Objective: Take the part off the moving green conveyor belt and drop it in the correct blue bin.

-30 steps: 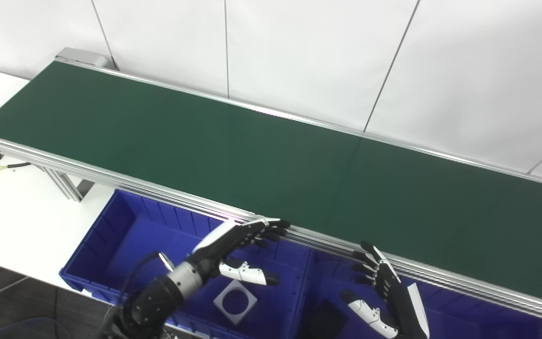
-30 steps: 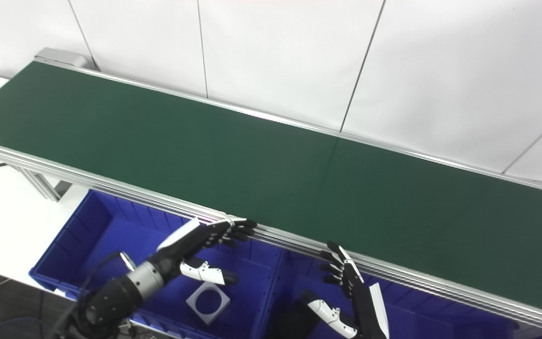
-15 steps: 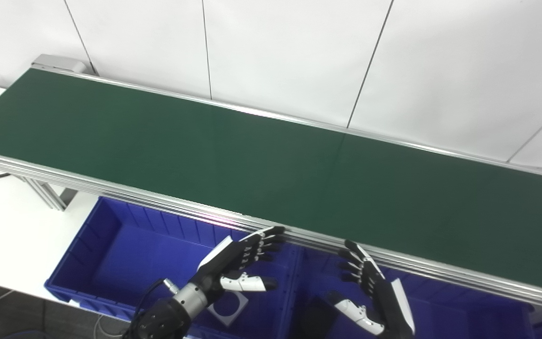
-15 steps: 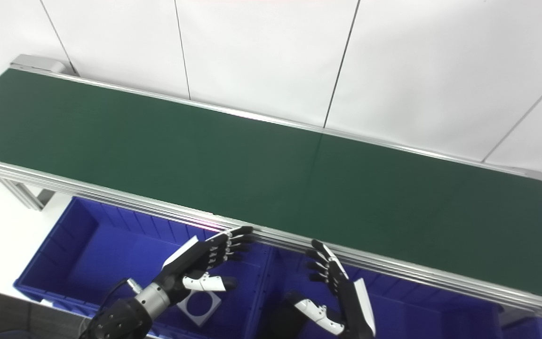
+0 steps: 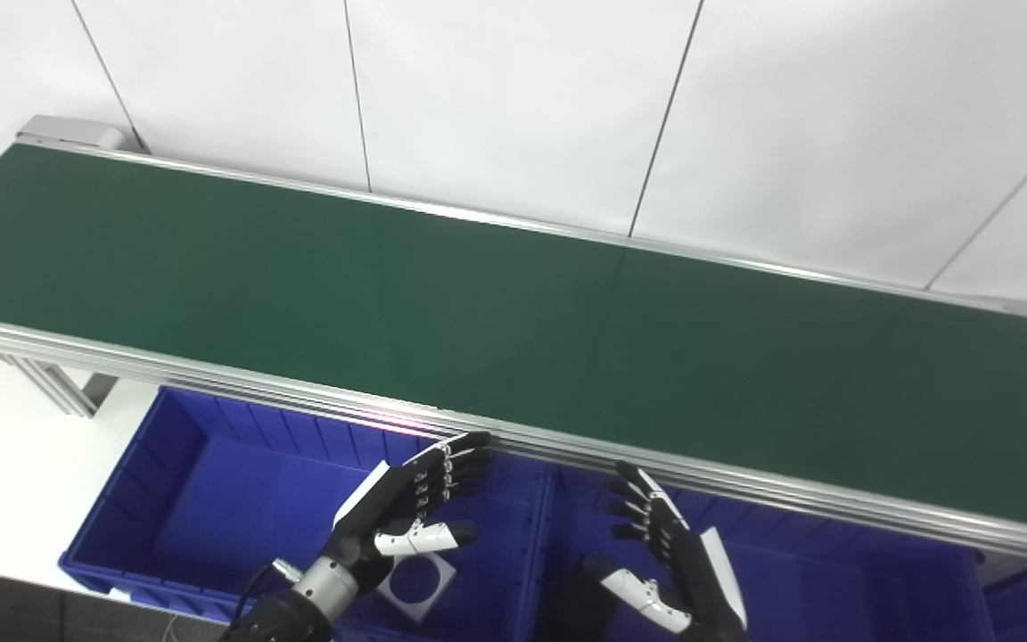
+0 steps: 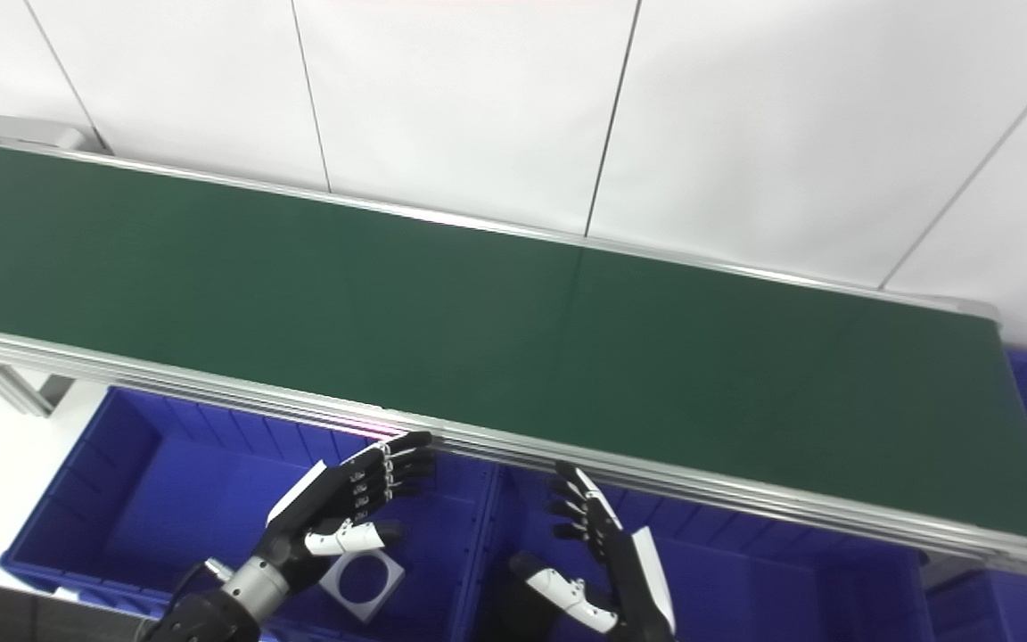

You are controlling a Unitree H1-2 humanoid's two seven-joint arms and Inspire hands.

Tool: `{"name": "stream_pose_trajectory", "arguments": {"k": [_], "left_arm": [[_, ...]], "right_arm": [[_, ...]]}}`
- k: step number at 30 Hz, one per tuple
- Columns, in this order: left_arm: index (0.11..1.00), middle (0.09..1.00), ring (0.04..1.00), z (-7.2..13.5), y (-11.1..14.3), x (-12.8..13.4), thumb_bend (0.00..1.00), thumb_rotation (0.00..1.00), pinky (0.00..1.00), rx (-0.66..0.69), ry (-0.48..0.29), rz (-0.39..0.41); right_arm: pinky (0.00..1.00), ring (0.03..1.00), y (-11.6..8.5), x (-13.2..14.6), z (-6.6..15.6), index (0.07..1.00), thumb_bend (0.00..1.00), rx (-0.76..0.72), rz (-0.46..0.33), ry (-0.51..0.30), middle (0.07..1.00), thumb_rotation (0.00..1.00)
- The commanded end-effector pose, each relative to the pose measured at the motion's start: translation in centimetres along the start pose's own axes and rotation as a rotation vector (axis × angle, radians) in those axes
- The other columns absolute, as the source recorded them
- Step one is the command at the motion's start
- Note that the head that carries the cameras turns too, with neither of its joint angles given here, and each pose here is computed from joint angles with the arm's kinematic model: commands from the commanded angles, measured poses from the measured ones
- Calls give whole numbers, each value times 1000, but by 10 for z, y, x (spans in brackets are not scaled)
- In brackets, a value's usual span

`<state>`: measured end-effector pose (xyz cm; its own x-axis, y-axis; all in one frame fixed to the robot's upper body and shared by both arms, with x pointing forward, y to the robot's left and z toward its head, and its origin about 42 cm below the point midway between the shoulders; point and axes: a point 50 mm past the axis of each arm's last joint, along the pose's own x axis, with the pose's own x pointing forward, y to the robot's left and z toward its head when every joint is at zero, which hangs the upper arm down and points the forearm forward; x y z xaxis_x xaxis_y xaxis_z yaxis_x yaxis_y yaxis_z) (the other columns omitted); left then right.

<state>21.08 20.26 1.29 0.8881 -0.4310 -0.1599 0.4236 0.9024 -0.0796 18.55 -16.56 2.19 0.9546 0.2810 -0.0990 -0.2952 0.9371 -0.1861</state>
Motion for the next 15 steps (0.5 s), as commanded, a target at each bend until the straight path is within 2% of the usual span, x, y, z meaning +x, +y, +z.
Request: {"name": "stream_pose_trajectory", "arguments": {"k": [1, 15], "left_arm": [[859, 842, 858, 10, 5, 2, 1000, 426, 842, 13, -62, 3], [883, 855, 878, 16, 30, -2, 1000, 417, 872, 7, -79, 12]], "right_arm": [[726, 805, 3, 6, 12, 913, 799, 3, -11, -83, 859, 585], [718, 805, 24, 24, 18, 911, 808, 6, -7, -76, 863, 598]]}}
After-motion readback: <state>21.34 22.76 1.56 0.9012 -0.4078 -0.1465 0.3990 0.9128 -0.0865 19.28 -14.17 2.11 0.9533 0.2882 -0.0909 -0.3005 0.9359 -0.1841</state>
